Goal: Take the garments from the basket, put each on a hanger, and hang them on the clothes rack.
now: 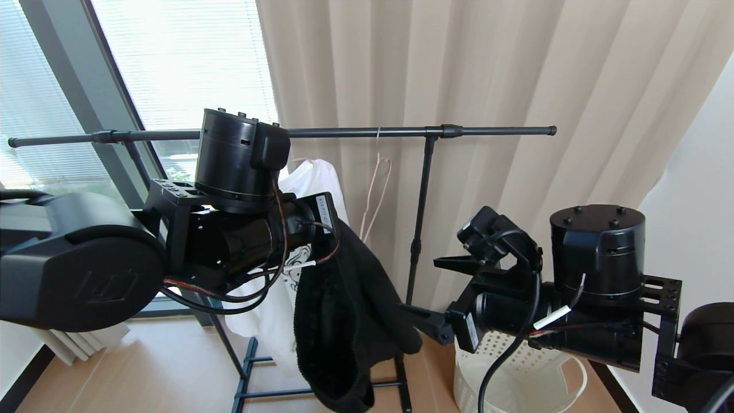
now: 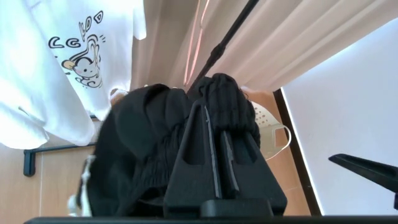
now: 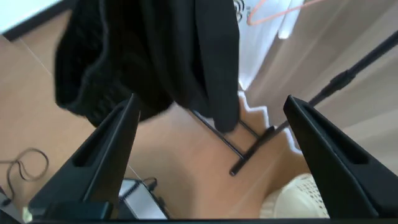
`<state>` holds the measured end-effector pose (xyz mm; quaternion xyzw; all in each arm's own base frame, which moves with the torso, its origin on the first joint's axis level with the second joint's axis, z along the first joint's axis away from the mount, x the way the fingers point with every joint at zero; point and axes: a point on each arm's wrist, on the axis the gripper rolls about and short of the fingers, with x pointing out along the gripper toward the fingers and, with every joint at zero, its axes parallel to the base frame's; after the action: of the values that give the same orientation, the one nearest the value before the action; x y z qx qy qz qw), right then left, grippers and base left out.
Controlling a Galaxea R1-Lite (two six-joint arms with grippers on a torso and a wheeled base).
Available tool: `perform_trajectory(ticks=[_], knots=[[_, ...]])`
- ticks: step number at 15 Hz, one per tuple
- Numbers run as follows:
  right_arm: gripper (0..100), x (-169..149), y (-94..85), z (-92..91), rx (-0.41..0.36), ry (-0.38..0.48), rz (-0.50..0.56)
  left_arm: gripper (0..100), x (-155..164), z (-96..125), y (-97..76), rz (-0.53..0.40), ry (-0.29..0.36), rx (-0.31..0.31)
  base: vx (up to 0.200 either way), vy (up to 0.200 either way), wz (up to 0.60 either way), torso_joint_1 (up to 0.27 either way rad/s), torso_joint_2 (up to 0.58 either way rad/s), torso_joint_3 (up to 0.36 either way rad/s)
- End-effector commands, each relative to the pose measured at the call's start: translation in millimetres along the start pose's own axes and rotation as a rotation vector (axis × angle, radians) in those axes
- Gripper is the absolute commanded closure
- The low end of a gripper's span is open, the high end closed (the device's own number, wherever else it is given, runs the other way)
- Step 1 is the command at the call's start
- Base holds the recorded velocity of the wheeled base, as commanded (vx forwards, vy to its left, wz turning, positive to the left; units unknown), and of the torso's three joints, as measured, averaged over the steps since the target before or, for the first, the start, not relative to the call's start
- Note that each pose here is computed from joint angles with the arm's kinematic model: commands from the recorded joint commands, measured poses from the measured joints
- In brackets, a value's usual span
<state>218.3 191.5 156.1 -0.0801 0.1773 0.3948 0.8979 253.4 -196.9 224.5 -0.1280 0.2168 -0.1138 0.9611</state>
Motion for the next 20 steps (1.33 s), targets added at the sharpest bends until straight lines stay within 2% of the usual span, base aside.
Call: perform_trajectory(ticks=[1, 8, 11, 16, 17, 20], knots=[[0, 13.5, 5.4, -10.4, -0.004, 0.029, 0.017, 100, -1.2, -3.3, -4.0, -0.013, 0.008, 0.007, 0.0, 0.0, 0.0, 0.0, 0.0, 0.0], [0, 50.9, 20.2, -41.5, -0.025, 0.102, 0.008, 100, -0.9, -13.3, -15.7, -0.04, 0.034, 0.009, 0.0, 0.0, 0.0, 0.0, 0.0, 0.0], [0, 70.4, 26.3, -62.6, -0.038, 0.178, -0.021, 100, -1.4, -12.9, -15.6, -0.04, 0.032, 0.008, 0.0, 0.0, 0.0, 0.0, 0.0, 0.0], [0, 73.9, 20.3, -66.3, -0.036, 0.193, -0.053, 100, -2.3, -12.0, -14.4, -0.038, 0.031, 0.008, 0.0, 0.0, 0.0, 0.0, 0.0, 0.0], [100, 75.2, 18.2, -66.4, -0.033, 0.193, -0.059, 100, -2.3, -12.0, -14.4, -0.038, 0.031, 0.008, 0.0, 0.0, 0.0, 0.0, 0.0, 0.0], [100, 72.2, -6.0, -61.3, -0.019, 0.175, -0.126, 100, -3.5, -11.6, -13.6, -0.038, 0.034, 0.01, 0.0, 0.0, 0.0, 0.0, 0.0, 0.0]])
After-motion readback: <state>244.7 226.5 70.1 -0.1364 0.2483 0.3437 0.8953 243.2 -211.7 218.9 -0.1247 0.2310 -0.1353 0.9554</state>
